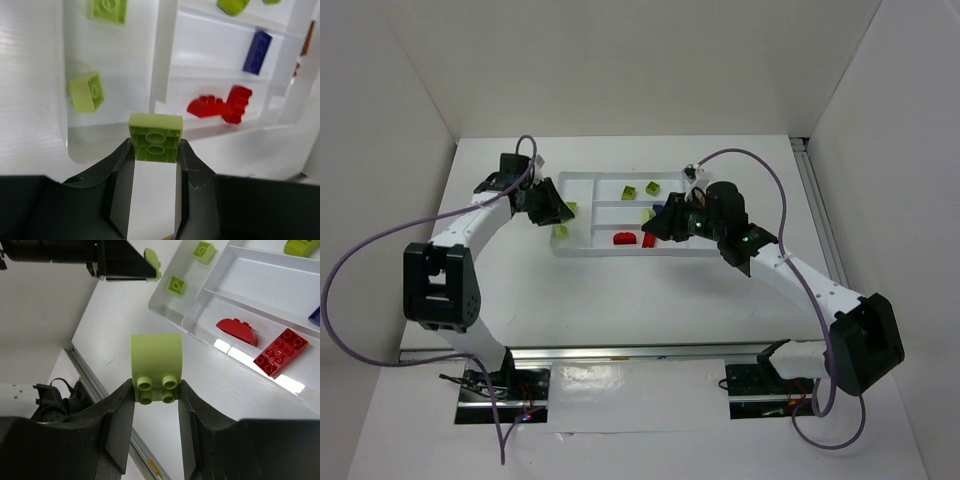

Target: Sort the legos into containers by color

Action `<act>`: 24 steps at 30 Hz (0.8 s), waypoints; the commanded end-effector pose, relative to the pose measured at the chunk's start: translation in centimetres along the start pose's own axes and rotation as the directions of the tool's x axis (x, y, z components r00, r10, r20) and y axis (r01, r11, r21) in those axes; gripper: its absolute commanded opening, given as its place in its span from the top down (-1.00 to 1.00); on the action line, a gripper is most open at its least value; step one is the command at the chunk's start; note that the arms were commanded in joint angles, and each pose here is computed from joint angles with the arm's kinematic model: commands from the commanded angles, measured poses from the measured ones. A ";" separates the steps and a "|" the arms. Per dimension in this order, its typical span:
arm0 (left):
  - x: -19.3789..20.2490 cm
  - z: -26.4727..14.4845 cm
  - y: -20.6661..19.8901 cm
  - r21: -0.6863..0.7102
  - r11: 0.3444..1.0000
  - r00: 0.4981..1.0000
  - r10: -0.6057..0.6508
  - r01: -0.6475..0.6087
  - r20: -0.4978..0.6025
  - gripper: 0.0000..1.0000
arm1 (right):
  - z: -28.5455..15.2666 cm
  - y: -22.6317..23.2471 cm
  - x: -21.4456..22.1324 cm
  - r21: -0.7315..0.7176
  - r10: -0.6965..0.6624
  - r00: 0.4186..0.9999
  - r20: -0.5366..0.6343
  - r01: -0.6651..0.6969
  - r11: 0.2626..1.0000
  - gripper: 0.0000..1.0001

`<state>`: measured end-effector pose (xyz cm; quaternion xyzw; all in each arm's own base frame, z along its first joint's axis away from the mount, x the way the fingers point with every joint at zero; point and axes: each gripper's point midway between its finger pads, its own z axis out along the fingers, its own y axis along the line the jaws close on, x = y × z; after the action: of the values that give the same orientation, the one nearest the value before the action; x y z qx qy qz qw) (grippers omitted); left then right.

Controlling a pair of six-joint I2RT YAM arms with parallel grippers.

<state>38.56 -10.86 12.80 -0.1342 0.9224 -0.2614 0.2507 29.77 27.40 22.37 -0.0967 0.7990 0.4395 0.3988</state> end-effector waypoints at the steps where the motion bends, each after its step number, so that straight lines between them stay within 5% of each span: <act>1: -3.1 1.0 0.3 -0.112 0.994 0.997 0.000 0.008 0.073 1.00 | 0.7 -0.1 -0.8 0.048 -0.039 0.999 0.011 0.038 0.998 1.00; 8: -6.9 5.8 0.5 -0.179 0.984 0.998 0.006 0.005 0.063 0.99 | 1.4 -0.6 -0.7 0.053 -0.073 0.997 -0.016 0.074 0.996 1.00; 11: -7.2 7.4 0.8 -0.198 0.980 0.999 0.016 -0.009 0.038 0.53 | 1.6 -0.8 -0.9 0.063 -0.082 0.997 -0.012 0.082 0.995 1.00; 16: -9.1 7.3 0.1 -0.206 0.978 0.997 0.046 -0.033 0.061 -0.58 | 3.2 0.2 -0.2 0.029 -0.091 0.995 -0.044 0.092 0.995 0.98; 19: -10.1 5.8 -1.3 -0.182 0.981 0.994 0.081 -0.068 0.067 -0.90 | 4.9 1.2 -0.1 0.029 -0.109 0.992 -0.067 0.111 0.993 0.95; 24: -10.0 1.6 -3.4 -0.186 0.980 0.993 0.091 -0.076 0.074 -0.90 | 8.8 1.7 0.2 0.031 -0.102 0.990 -0.101 0.106 0.994 0.93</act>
<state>49.98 -10.68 13.07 -0.1428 0.9381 -0.1628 0.2704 32.10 33.63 19.54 -0.1496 0.8268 0.3994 0.3666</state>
